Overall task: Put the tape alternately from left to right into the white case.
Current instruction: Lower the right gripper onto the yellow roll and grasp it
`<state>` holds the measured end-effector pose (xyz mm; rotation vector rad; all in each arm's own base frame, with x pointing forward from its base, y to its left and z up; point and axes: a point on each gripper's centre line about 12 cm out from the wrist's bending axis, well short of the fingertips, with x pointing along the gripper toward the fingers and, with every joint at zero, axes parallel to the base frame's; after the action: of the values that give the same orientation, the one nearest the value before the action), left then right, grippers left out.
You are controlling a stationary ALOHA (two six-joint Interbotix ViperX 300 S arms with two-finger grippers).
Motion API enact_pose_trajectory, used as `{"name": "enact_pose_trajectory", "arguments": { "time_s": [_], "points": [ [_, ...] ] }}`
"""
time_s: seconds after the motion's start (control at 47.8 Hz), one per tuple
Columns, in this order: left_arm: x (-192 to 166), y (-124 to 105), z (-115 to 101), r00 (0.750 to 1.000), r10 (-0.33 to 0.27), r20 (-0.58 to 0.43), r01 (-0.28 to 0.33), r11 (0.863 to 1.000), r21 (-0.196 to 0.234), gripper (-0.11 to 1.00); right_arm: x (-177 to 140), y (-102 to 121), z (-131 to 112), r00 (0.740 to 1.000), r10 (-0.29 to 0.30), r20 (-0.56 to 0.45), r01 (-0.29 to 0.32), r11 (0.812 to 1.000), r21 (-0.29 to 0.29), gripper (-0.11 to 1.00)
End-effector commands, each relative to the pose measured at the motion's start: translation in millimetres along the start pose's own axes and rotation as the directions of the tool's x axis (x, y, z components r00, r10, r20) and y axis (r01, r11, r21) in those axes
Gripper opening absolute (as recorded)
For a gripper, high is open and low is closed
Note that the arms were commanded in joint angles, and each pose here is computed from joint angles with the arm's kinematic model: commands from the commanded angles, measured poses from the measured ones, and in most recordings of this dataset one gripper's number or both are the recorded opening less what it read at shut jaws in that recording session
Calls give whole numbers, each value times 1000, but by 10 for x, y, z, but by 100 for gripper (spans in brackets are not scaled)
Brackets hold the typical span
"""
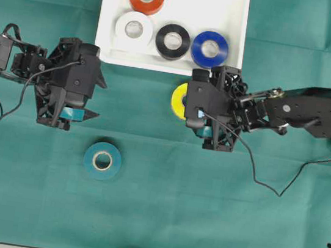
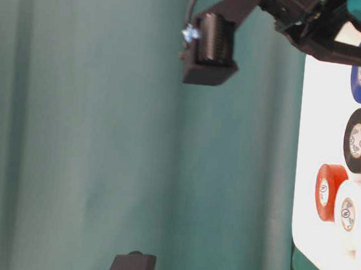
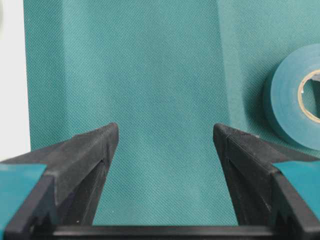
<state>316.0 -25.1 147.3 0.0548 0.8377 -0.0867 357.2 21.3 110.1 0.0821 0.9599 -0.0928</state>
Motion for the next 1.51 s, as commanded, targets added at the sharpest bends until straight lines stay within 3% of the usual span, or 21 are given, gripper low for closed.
{"name": "enact_pose_trajectory", "arguments": {
  "time_s": [0.0,0.481,0.606,0.815,1.233,1.484],
  "points": [
    [-41,-13,90,999,-3,32,3,1000,0,91,2,-11,103,1000,3,26,-3,1000,6,72],
    [-33,-13,84,1000,-3,29,3,1000,0,91,192,-100,92,1000,2,16,-2,1000,28,69],
    [-33,-13,84,1000,-3,29,3,1000,0,91,211,-113,78,1000,-2,8,1,1000,30,60],
    [-32,-13,71,1000,-3,26,3,1000,0,91,189,-109,122,1000,-1,21,0,1000,30,30],
    [-31,-8,65,1000,-2,25,2,1000,-1,91,-232,-36,383,990,23,142,-27,999,23,30],
    [-31,-13,65,1000,-3,25,3,1000,0,91,-476,-69,430,985,6,171,-12,999,32,30]
  ]
}}
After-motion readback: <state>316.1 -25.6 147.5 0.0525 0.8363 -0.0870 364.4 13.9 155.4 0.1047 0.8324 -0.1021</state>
